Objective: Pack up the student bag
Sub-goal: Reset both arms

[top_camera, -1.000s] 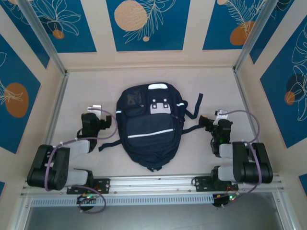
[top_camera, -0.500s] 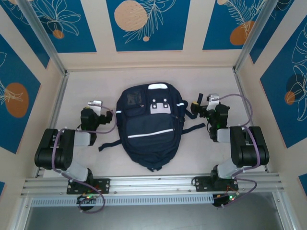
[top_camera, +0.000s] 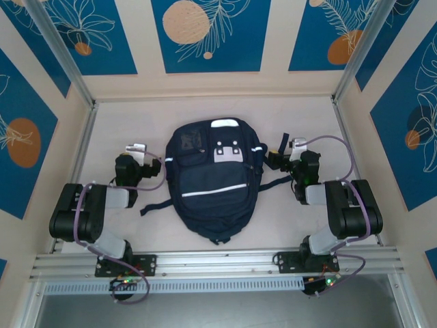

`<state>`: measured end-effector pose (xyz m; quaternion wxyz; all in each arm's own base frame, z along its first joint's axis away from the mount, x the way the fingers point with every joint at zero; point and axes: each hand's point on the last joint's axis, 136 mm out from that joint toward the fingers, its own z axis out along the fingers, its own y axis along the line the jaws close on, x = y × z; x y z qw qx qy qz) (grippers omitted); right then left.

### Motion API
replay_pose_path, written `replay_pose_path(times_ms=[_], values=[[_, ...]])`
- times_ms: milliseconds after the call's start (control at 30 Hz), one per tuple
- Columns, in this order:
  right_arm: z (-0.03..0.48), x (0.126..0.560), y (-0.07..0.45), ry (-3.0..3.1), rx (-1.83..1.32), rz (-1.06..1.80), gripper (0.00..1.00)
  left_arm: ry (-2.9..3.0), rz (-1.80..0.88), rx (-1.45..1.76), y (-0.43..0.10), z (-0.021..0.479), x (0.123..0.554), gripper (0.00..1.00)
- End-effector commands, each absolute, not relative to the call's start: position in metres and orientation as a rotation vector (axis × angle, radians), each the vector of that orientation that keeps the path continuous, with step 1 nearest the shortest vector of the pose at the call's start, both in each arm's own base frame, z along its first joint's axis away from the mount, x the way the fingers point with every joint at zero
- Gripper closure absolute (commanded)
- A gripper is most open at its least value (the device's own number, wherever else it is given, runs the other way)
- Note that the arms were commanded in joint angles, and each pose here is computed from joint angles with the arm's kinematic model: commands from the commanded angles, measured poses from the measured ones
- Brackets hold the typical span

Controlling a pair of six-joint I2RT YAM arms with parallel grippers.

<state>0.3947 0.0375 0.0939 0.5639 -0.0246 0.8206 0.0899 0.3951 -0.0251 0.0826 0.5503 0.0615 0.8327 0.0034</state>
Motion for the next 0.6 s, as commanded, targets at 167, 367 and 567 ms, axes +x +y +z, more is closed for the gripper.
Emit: replay_pose_path(times_ms=[167, 367, 567], values=[[0.0947, 0.3941, 0.0325, 1.926, -0.06, 0.182, 0.01, 1.959, -0.022, 0.146, -0.0279, 0.0871, 0.3963, 0.0], [0.0952, 0.3942, 0.0325, 1.925, -0.059, 0.183, 0.01, 1.955, -0.019, 0.146, -0.0274, 0.0875, 0.3955, 0.0], [0.0955, 0.3945, 0.0322, 1.924, -0.058, 0.183, 0.01, 1.954, -0.018, 0.147, -0.0276, 0.0878, 0.3956, 0.0]])
